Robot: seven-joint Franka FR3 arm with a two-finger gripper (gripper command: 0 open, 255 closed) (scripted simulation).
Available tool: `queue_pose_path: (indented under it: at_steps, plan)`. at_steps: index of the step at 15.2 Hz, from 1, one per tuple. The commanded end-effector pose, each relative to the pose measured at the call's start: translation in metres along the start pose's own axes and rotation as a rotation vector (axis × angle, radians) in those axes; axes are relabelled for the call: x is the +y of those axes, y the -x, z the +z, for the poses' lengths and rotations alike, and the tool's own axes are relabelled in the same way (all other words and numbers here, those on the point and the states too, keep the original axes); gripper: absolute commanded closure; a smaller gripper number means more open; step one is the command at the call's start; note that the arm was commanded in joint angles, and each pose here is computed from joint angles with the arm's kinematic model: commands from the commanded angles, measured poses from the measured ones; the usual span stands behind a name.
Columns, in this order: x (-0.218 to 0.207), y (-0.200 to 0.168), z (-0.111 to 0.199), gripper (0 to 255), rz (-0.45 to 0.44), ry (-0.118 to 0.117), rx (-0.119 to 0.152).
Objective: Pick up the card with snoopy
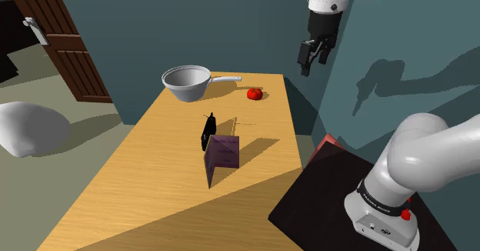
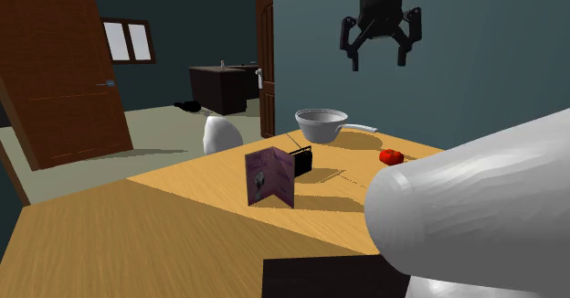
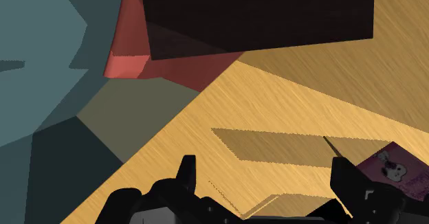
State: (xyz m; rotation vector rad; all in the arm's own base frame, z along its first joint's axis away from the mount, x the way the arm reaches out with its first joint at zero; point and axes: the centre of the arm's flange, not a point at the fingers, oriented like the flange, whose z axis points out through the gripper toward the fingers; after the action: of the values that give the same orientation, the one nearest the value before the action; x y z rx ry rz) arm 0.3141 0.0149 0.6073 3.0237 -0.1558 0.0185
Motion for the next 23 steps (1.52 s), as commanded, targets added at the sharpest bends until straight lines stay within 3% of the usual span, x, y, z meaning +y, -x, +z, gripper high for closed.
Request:
queue_pose_path:
  at_steps: [1, 23]
  plan:
    - [0.000, 0.000, 0.000, 0, 0.000, 0.000, 0.000]
    - [-0.138, -0.133, 0.193, 0, -0.564, -0.125, 0.114]
